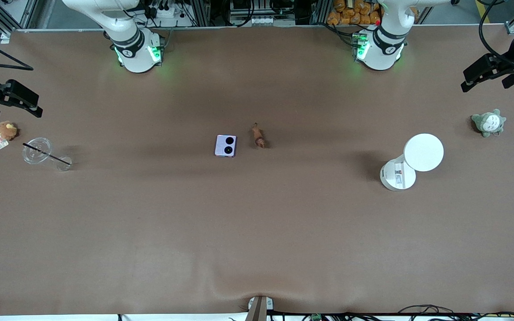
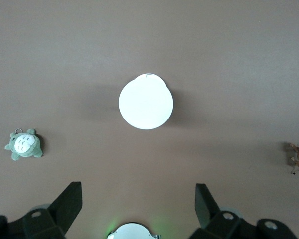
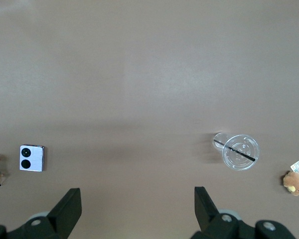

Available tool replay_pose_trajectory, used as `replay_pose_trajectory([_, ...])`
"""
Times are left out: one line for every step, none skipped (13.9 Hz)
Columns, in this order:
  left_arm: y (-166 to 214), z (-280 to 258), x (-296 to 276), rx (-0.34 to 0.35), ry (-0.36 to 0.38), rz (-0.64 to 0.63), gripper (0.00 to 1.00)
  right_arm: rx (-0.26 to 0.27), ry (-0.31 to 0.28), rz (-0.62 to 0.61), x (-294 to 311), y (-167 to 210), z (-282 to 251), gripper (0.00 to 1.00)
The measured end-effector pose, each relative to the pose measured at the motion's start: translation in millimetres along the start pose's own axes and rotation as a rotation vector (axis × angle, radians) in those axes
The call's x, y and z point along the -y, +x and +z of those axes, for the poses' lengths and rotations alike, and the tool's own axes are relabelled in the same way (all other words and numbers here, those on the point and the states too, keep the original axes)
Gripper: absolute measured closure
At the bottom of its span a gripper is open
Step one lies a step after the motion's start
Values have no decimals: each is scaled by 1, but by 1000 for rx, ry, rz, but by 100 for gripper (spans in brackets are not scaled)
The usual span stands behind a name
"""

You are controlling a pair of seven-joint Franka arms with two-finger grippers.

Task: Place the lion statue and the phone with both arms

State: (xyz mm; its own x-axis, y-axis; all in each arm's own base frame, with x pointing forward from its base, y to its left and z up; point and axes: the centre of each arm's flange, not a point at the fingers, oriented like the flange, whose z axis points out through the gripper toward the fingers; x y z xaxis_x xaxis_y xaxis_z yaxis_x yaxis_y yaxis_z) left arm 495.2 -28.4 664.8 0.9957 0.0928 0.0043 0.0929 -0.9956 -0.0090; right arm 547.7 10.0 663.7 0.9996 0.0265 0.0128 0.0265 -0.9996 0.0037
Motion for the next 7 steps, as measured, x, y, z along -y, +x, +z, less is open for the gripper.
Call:
replay_pose_trajectory([0,0,0,-1,0,0,0,0,0,0,0,0,0,0])
replay_pose_trajectory([0,0,0,-1,0,0,0,0,0,0,0,0,0,0])
replay_pose_trajectory([0,-1,0,-2,0,0,0,0,0,0,0,0,0,0])
replay_pose_trajectory([0,-1,0,-2,0,0,0,0,0,0,0,0,0,0])
replay_pose_trajectory([1,-1,0,-3,0,0,0,0,0,0,0,0,0,0])
replay_pose_trajectory([1,-1,0,-3,-1,1,0,0,0,0,0,0,0,0])
replay_pose_trajectory([2,-2,-1,-5,-1,1,0,1,0,0,0,0,0,0])
